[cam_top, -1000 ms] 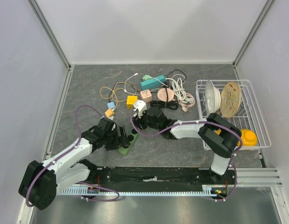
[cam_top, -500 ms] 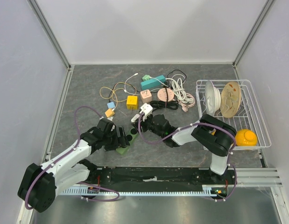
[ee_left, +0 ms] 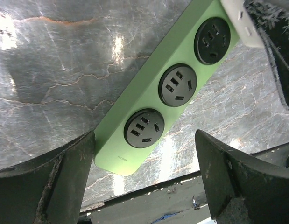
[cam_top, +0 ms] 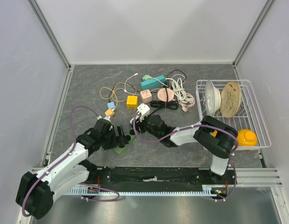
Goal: Insert the plug
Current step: Insert the plug into the socket, then press the plug into the socket.
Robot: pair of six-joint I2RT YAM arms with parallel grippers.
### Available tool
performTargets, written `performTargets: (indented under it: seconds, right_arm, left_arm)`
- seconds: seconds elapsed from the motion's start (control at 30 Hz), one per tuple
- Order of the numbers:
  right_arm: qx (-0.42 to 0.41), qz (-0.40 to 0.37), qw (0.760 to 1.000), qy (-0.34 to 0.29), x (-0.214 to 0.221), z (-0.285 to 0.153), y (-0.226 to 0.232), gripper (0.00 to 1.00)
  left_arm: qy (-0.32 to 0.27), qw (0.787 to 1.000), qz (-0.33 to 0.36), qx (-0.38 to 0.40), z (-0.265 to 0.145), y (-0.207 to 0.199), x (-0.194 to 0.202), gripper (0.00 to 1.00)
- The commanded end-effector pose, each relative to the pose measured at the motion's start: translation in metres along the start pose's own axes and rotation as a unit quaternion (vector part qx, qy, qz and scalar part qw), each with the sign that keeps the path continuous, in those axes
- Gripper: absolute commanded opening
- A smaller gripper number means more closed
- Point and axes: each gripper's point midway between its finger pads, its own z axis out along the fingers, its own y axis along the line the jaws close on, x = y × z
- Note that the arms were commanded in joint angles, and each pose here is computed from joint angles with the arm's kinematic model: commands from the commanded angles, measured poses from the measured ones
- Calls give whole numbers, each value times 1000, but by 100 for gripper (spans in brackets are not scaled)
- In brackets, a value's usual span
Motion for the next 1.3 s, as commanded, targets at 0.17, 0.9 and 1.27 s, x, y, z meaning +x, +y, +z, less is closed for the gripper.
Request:
performTargets:
  seconds: [0.17, 0.9, 1.27]
  right_arm:
    - [-19, -38, 940, 337, 98, -66, 33, 98]
    - [54, 1, 952, 301, -21, -63, 3, 98]
    - [9, -12, 942, 334, -36, -44, 8, 98]
  left_arm:
    - [-75, 997, 26, 25, -32, -23, -38, 95]
    - [-57, 998, -14, 7, -7, -4, -18, 91]
    - [-19, 1000, -19, -10, 14, 7, -2, 84]
